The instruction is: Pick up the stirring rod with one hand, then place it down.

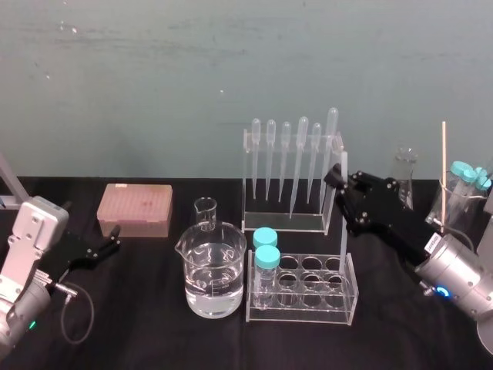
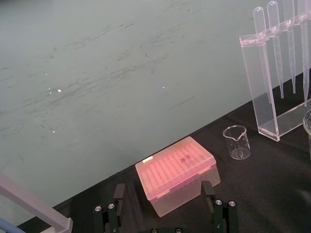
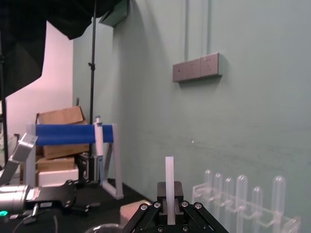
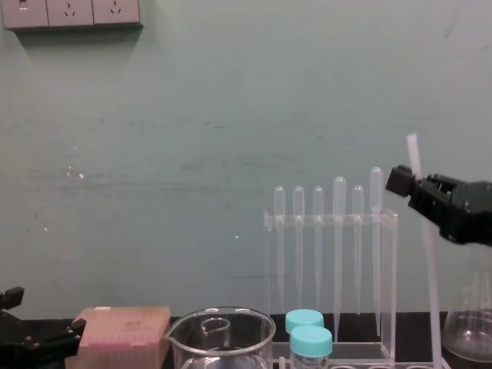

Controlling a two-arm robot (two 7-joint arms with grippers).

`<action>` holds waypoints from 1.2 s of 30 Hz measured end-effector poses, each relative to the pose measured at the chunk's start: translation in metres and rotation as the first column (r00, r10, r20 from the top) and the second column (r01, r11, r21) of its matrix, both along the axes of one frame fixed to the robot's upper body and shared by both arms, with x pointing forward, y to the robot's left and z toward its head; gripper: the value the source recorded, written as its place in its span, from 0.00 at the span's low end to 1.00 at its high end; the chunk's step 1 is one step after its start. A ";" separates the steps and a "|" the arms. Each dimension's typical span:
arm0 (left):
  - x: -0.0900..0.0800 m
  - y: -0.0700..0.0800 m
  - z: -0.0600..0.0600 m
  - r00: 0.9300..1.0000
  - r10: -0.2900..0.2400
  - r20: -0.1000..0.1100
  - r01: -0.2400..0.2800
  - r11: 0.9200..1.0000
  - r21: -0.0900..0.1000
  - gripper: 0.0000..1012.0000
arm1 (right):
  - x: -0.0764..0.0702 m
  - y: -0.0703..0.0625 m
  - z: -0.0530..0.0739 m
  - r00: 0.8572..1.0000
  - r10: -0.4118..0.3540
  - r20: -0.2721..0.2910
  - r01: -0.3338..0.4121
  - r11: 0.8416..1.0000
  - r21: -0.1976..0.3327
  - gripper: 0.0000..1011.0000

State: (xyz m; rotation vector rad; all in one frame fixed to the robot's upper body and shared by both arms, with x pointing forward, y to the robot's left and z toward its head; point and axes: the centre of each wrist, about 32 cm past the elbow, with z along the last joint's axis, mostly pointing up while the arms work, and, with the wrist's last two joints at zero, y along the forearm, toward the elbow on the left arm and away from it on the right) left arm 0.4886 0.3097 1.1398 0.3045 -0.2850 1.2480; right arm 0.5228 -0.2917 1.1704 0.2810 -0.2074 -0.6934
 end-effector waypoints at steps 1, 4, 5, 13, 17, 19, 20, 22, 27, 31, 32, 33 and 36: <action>0.000 0.000 0.000 1.000 0.000 0.000 0.000 1.000 0.000 0.99 | 0.000 0.000 -0.002 1.000 0.007 -0.008 -0.007 1.000 -0.005 0.07; 0.000 0.000 0.000 1.000 0.000 0.000 0.000 1.000 0.000 0.99 | 0.002 0.000 -0.005 1.000 0.017 -0.021 -0.018 1.000 -0.014 0.07; 0.000 0.000 0.000 1.000 0.000 0.000 0.000 1.000 0.000 0.99 | 0.002 0.000 -0.006 0.999 0.020 -0.026 -0.020 1.000 -0.017 0.07; 0.000 0.000 0.000 1.000 0.000 0.000 0.000 1.000 0.000 0.99 | 0.008 -0.001 -0.017 0.997 0.038 -0.069 -0.042 0.998 -0.051 0.07; 0.000 0.000 0.000 1.000 0.000 0.000 0.000 1.000 0.000 0.99 | 0.011 -0.001 -0.023 0.994 0.051 -0.092 -0.057 0.996 -0.071 0.07; 0.000 0.000 0.000 1.000 0.000 0.000 0.000 1.000 0.000 0.99 | 0.013 -0.001 -0.024 0.993 0.056 -0.100 -0.064 0.995 -0.081 0.07; 0.000 0.000 0.000 1.000 0.000 0.000 0.000 1.000 0.000 0.99 | 0.013 -0.001 -0.025 0.993 0.058 -0.104 -0.067 0.994 -0.085 0.07; 0.000 0.000 0.000 1.000 0.000 0.000 0.000 1.000 0.000 0.99 | 0.015 -0.001 -0.027 0.991 0.063 -0.120 -0.075 0.992 -0.098 0.07; 0.000 0.000 0.000 1.000 0.000 0.000 0.000 1.000 0.000 0.99 | 0.017 0.000 -0.029 0.986 0.068 -0.150 -0.087 0.989 -0.123 0.07; 0.000 0.000 0.000 1.000 0.000 0.000 0.000 1.000 0.000 0.99 | 0.018 0.000 -0.029 0.984 0.063 -0.164 -0.086 0.987 -0.138 0.07; 0.000 0.000 0.000 1.000 0.000 0.000 0.000 1.000 0.000 0.99 | 0.018 0.000 -0.029 0.984 0.063 -0.164 -0.086 0.987 -0.138 0.07; 0.000 0.000 0.000 1.000 0.000 0.000 0.000 1.000 0.000 0.99 | 0.018 0.000 -0.029 0.984 0.063 -0.164 -0.086 0.987 -0.138 0.07; 0.000 0.000 0.000 1.000 0.000 0.000 0.000 1.000 0.000 0.99 | 0.018 0.000 -0.029 0.984 0.062 -0.164 -0.085 0.987 -0.138 0.07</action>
